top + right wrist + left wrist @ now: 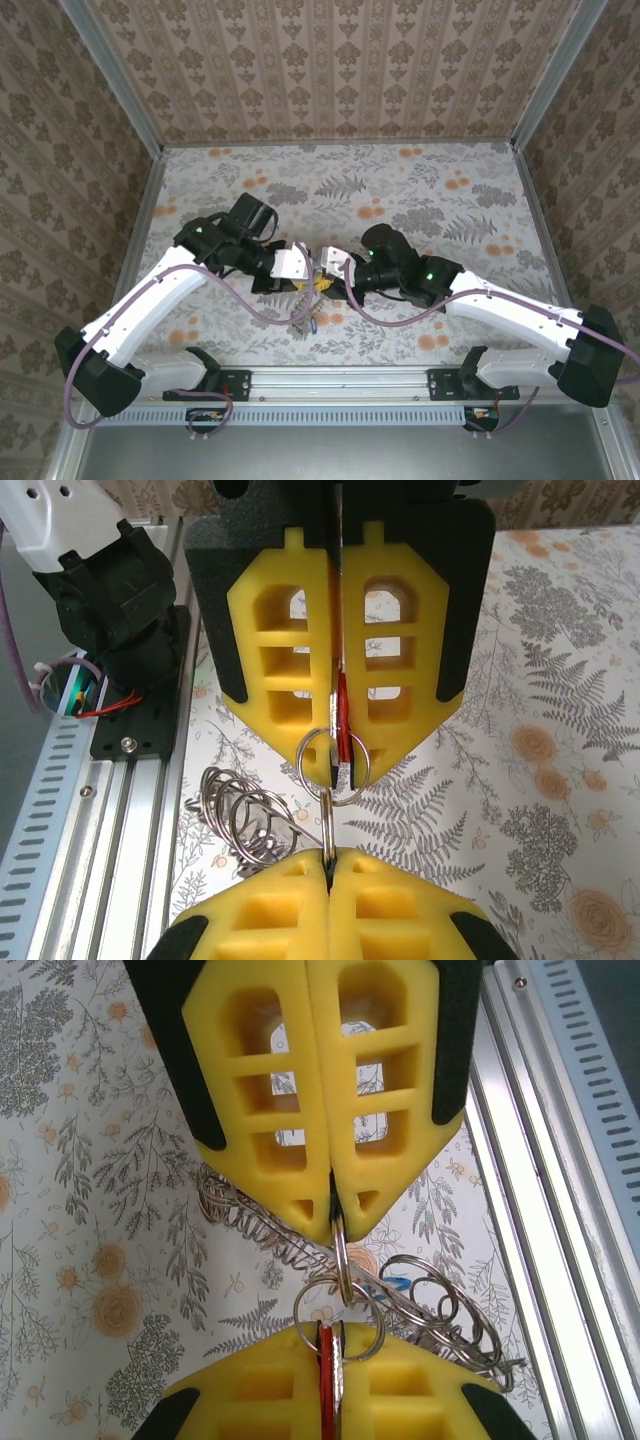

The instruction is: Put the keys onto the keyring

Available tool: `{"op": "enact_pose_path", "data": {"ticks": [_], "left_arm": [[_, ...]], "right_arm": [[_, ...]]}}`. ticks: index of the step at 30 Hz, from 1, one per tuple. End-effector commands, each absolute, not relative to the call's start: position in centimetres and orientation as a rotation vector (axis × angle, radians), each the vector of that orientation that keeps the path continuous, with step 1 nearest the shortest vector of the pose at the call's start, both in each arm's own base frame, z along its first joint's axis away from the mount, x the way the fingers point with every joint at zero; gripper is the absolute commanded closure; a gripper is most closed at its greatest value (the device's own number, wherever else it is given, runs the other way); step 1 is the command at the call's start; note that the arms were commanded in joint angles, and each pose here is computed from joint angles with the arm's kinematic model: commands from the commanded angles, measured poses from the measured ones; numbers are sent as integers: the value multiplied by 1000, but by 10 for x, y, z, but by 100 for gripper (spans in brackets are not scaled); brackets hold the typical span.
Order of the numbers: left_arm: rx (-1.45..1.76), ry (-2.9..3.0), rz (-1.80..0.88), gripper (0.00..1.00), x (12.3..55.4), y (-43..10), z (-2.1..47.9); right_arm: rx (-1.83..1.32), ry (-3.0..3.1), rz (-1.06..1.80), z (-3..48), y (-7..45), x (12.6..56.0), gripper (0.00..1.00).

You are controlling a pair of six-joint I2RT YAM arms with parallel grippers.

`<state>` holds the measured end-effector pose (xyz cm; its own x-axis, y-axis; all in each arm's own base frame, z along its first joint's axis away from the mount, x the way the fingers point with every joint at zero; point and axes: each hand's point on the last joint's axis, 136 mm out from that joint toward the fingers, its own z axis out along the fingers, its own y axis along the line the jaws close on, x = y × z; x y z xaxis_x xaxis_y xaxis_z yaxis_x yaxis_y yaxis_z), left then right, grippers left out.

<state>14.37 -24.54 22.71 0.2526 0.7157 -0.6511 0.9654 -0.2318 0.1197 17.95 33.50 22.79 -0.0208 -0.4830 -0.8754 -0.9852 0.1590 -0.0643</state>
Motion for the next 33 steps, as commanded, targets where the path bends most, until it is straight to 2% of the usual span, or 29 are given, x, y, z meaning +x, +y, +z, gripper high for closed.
{"op": "enact_pose_path", "data": {"ticks": [1, 7, 8, 10, 12, 20, 33], "left_arm": [[2012, 1435, -664, 100, 146, -257, 248], [1999, 1416, -643, 100, 149, -258, 259], [1997, 1416, -633, 100, 150, -257, 260], [1999, 1416, -593, 100, 153, -255, 259], [2008, 1411, -545, 100, 156, -252, 258], [2058, 1365, -390, 100, 174, -245, 258], [2317, 1068, 508, 100, 245, -185, 272]], "right_arm": [[-1496, 1607, 804, 228, 344, 174, 100], [-1374, 1689, 732, 219, 342, 196, 100], [-1354, 1681, 745, 221, 343, 196, 98], [-1297, 1642, 806, 228, 343, 196, 80], [-1231, 1603, 863, 237, 340, 197, 73], [-1167, 1494, 897, 245, 320, 198, 64], [-827, 1658, 722, 234, 260, 245, 60]]}}
